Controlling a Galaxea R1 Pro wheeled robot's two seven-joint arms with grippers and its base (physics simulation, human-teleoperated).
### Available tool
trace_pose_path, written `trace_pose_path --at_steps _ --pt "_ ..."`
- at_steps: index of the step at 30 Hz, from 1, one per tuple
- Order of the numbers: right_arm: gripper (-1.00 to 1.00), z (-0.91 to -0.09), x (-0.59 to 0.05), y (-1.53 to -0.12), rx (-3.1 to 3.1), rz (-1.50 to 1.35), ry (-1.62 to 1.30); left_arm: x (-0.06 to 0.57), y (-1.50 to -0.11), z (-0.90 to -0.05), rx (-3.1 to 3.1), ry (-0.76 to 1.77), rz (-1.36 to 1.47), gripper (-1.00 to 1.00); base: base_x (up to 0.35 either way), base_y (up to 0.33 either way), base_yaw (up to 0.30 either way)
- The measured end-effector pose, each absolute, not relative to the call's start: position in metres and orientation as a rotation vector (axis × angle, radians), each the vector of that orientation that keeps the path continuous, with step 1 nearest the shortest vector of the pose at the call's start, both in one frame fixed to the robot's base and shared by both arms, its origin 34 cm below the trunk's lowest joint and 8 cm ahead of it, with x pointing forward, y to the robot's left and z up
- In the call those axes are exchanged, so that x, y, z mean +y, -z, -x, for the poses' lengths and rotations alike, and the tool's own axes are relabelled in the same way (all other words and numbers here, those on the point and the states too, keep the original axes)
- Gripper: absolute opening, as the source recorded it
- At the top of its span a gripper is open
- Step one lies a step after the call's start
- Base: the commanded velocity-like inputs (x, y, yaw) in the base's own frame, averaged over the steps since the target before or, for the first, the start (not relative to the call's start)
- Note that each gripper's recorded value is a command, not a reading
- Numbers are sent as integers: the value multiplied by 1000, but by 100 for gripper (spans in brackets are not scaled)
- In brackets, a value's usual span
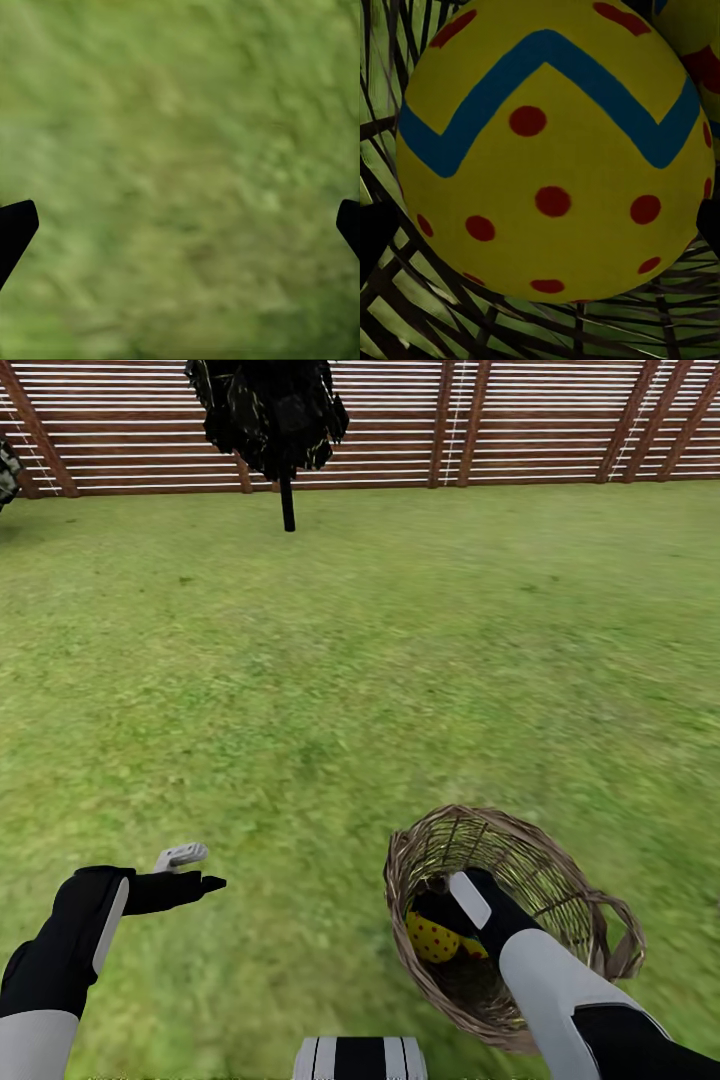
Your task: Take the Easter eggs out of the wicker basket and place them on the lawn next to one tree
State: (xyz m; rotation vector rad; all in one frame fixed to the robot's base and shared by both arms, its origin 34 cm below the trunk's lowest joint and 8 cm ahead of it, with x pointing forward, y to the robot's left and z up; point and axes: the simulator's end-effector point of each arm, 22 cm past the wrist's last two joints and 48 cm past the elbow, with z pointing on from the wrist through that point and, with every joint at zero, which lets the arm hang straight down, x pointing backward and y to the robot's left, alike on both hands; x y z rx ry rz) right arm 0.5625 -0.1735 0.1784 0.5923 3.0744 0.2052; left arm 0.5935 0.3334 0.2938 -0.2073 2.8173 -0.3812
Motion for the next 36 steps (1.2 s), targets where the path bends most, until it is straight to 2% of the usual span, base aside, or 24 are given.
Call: trace_pose_path --at_steps 33,34,36 --pt "100 -557 -170 -170 3093 -560 -191 333 -285 -590 2833 382 211 100 0 0 0" --pt "-100 -557 -169 -170 3094 -549 -187 333 -285 -590 2833 382 211 100 0 0 0" --pt "-100 -561 -170 -170 3078 -542 -177 333 -285 -590 2833 382 212 100 0 0 0"
